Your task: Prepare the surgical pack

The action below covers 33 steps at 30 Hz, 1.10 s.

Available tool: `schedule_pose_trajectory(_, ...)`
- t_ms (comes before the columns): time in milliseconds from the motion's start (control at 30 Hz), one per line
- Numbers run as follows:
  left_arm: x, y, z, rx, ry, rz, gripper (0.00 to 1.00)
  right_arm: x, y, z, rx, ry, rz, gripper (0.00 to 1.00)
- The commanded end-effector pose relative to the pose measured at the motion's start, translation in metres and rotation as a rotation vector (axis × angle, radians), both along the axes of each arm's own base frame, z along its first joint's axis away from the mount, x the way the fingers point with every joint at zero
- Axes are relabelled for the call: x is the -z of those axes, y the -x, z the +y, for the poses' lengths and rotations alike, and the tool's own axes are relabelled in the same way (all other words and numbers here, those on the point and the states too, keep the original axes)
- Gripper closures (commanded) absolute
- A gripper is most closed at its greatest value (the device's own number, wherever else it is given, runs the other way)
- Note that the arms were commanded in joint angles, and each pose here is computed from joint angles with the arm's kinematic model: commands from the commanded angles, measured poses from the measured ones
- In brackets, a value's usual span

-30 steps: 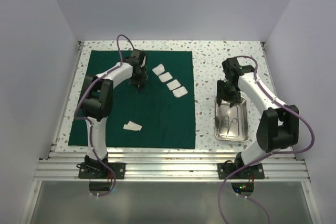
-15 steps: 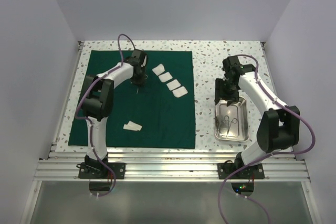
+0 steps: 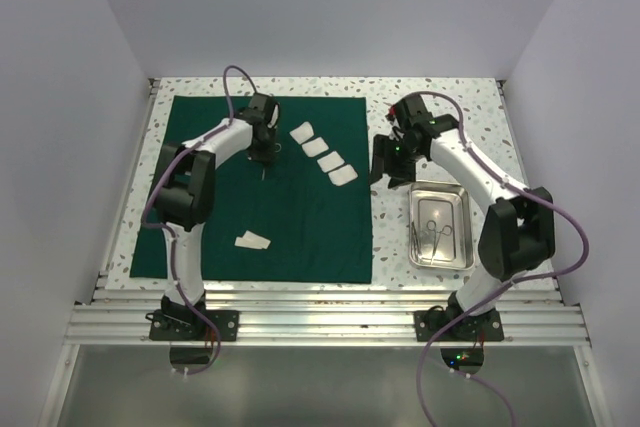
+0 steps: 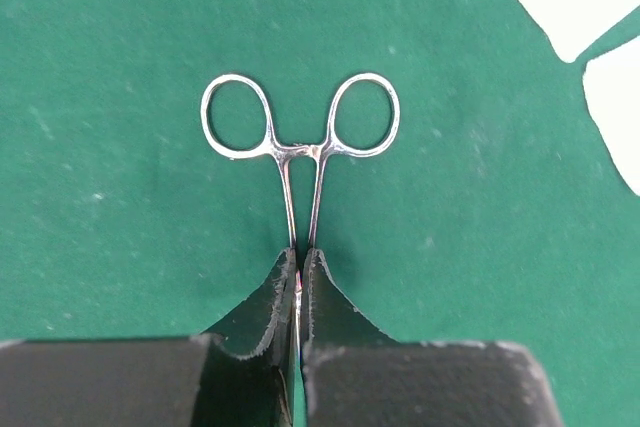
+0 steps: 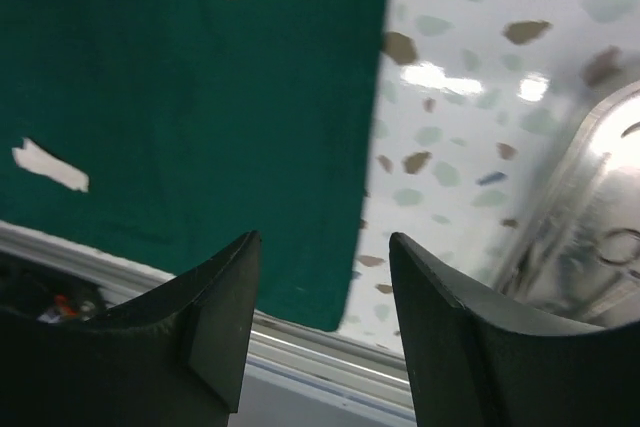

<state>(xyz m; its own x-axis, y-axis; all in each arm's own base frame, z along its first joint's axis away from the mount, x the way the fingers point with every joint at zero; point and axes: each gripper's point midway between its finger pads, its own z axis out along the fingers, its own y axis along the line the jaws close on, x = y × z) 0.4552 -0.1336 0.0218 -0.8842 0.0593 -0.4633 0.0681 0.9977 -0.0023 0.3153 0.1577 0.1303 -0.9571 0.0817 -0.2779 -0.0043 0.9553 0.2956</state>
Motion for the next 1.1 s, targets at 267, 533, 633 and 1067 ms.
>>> schedule_pose_trajectory(267,-0.042,0.034,-0.019,0.036,0.183,0.019,1.00,0.001,-0.038,0.090,0.007,-0.323,0.029,0.43)
schedule_pose_trajectory(533,-0.027,0.042,-0.012,0.013,0.149,0.039,0.68,0.001,-0.037,0.098,-0.015,-0.330,0.031,0.43)
schedule_pose_trajectory(633,-0.022,0.040,-0.014,0.011,0.137,0.034,0.62,0.003,-0.031,0.094,-0.020,-0.315,0.035,0.44)
schedule_pose_trajectory(1067,0.011,0.041,-0.015,0.028,0.044,0.073,0.63,0.006,-0.026,0.086,-0.036,-0.275,0.032,0.43)
